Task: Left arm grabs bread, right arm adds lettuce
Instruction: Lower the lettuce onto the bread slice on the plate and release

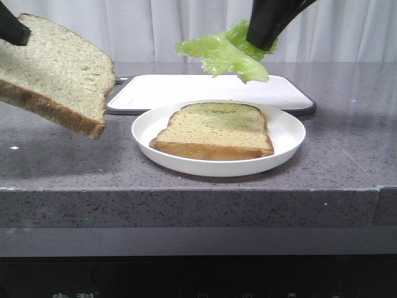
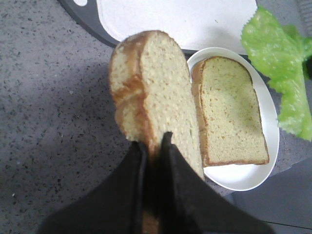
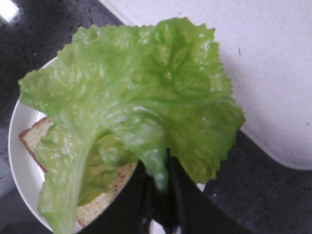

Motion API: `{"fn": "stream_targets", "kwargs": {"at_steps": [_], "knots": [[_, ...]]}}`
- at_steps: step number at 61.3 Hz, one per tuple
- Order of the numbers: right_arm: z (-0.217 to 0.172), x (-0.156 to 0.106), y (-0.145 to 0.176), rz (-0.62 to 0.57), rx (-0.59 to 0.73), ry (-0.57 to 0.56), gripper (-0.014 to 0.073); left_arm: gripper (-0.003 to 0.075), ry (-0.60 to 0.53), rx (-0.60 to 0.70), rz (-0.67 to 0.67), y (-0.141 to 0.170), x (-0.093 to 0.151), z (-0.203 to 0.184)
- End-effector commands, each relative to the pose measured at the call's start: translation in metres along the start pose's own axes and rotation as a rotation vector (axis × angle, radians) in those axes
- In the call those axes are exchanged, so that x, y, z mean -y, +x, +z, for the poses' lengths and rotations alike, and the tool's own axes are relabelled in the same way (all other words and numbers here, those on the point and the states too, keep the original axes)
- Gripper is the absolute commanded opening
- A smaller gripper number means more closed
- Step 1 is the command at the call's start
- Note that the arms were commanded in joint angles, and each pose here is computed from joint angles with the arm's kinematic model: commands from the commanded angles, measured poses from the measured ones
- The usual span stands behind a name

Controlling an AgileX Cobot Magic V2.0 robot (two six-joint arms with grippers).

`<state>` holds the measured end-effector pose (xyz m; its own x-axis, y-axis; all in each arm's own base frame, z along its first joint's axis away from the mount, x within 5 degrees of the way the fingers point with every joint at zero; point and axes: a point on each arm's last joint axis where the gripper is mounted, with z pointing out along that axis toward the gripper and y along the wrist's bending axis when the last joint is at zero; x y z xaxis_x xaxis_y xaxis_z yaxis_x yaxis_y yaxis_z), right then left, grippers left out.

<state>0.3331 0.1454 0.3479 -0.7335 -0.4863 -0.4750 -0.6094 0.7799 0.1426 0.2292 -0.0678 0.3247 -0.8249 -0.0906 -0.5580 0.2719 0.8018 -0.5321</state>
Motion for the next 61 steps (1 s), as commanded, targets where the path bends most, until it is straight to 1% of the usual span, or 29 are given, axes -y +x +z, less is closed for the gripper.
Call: {"fn": "stream_targets", "kwargs": {"at_steps": [1, 9, 16, 23, 32, 44, 47, 50, 61], "knots": [[-0.028, -0.014, 0.009, -0.012, 0.126, 0.004, -0.0064, -0.0019, 0.029, 0.088, 0.002, -0.009, 0.010, -0.012], [-0.018, -0.018, 0.028, 0.010, 0.111, -0.007, -0.0064, -0.0019, 0.029, 0.088, 0.002, -0.009, 0.010, -0.012], [-0.007, -0.019, 0.034, 0.021, 0.116, -0.038, -0.0064, -0.0019, 0.029, 0.088, 0.002, -0.009, 0.010, -0.012], [-0.001, -0.022, 0.034, 0.036, 0.150, -0.076, -0.0064, -0.0019, 0.029, 0.088, 0.002, -0.009, 0.010, -0.012], [0.001, -0.020, 0.033, 0.042, 0.160, -0.073, -0.0064, -0.0019, 0.029, 0.088, 0.002, -0.009, 0.010, -0.012], [0.014, -0.017, 0.033, 0.053, 0.122, -0.082, -0.0055, -0.0019, 0.029, 0.088, 0.002, -0.009, 0.010, -0.012], [0.018, -0.016, 0.033, 0.056, 0.110, -0.084, -0.0034, -0.0019, 0.029, 0.088, 0.002, -0.009, 0.010, -0.012], [0.019, -0.016, 0.033, 0.057, 0.106, -0.085, 0.0003, -0.0019, 0.029, 0.088, 0.002, -0.009, 0.010, -0.012], [0.020, -0.015, 0.033, 0.058, 0.106, -0.085, 0.0226, -0.0019, 0.029, 0.088, 0.002, -0.009, 0.010, -0.012]]}}
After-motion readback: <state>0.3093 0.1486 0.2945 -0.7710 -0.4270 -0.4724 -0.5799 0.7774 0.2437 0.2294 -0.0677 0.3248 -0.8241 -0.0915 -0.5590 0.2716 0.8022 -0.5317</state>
